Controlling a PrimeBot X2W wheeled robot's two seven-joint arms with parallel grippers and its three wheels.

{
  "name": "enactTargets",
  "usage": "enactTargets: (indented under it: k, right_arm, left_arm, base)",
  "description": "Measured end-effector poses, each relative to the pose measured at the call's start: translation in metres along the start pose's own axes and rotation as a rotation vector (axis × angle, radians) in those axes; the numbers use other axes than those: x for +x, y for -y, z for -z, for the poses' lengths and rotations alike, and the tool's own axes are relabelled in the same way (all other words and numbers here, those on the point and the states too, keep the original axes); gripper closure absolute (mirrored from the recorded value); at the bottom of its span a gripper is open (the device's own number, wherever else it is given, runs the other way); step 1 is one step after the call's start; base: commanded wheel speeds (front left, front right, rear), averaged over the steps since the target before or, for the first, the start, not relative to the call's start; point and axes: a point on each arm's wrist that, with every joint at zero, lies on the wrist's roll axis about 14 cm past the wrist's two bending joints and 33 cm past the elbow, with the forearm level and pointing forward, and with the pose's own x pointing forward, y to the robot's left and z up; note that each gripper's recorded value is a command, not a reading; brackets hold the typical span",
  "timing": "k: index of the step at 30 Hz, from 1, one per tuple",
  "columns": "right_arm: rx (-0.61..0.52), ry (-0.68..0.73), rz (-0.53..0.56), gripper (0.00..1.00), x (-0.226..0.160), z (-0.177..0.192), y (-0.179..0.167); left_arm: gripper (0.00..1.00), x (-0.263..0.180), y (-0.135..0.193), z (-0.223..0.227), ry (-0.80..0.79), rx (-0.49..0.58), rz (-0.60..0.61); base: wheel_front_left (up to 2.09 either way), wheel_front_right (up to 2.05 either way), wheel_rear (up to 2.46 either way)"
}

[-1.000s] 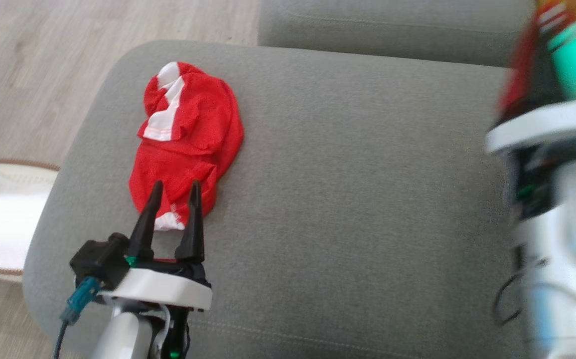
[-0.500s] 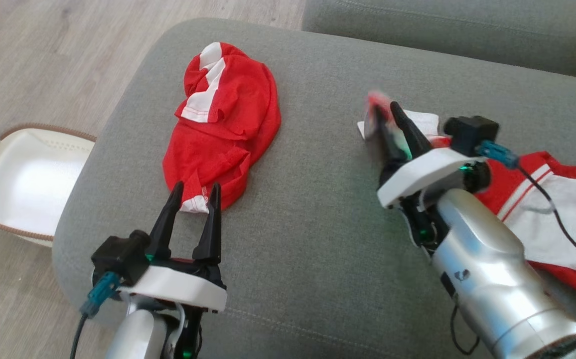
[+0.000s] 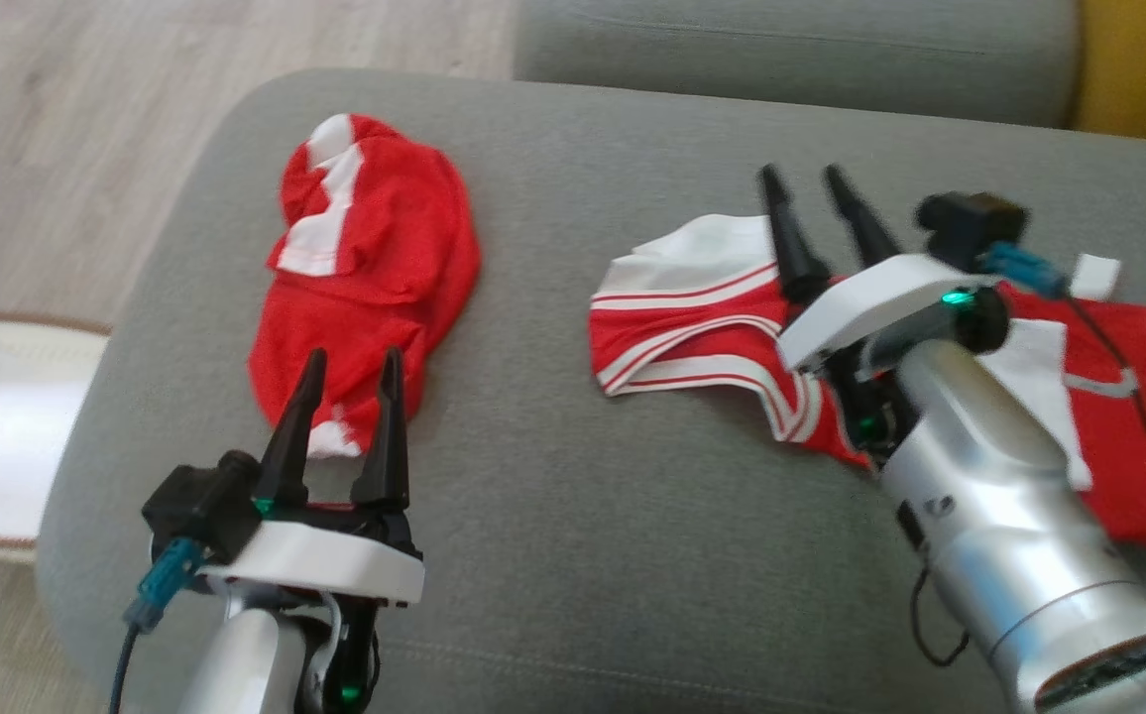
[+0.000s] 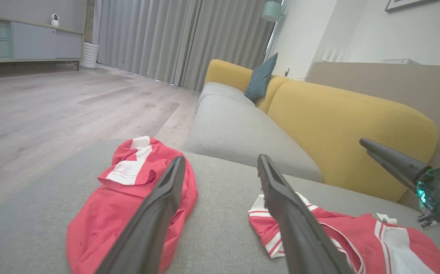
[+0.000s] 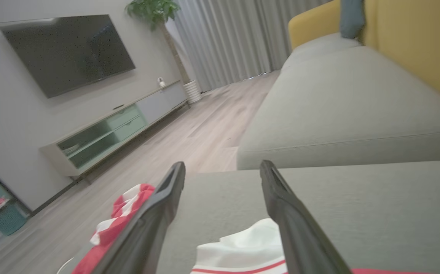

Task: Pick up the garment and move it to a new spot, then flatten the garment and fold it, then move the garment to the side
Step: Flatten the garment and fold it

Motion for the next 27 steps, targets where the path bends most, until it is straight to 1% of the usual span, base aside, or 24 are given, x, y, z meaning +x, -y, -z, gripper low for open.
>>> enactTargets:
  k: [4,7,9,12,13,16,18,24,27]
  right_arm:
    - [-0.023,0.089,0.123,0.0,-0.015,-0.029,0.043]
    - [-0.049,0.151,0.218,0.0,-0.038,-0.042,0.075]
    - [-0.053,0.173,0.289,0.0,-0.061,-0.039,0.097]
    - [-0.035,0.156,0.403,0.0,-0.102,-0.016,0.128]
    - [-0.035,0.156,0.403,0.0,-0.102,-0.016,0.128]
    - [-0.01,0.129,0.494,0.0,-0.138,0.008,0.149]
    - [0.001,0.114,0.529,0.0,-0.152,0.018,0.156]
    - [0.01,0.115,0.543,0.0,-0.157,0.023,0.158]
    - [0.026,0.08,0.564,0.0,-0.16,0.035,0.163]
  left_arm:
    - [0.0,0.007,0.014,-0.002,0.011,-0.009,0.043]
    - [0.0,0.013,0.026,-0.001,0.01,-0.018,0.08]
    - [0.0,0.017,0.035,0.001,0.006,-0.022,0.106]
    - [0.0,0.023,0.046,0.002,0.008,-0.028,0.139]
    - [0.0,0.023,0.046,0.002,0.008,-0.028,0.139]
    - [0.0,0.028,0.054,0.005,0.001,-0.035,0.164]
    - [0.0,0.029,0.058,0.01,-0.014,-0.043,0.176]
    - [0.0,0.031,0.059,0.019,-0.038,-0.047,0.177]
    - [0.0,0.031,0.057,0.021,-0.045,-0.047,0.173]
  base:
    - [0.0,0.0,0.0]
    - [0.0,0.0,0.0]
    - [0.0,0.0,0.0]
    - [0.0,0.0,0.0]
    - [0.0,0.0,0.0]
    - [0.0,0.0,0.0]
    - [0.0,0.0,0.0]
    - [0.0,0.0,0.0]
    - [0.0,0.0,0.0]
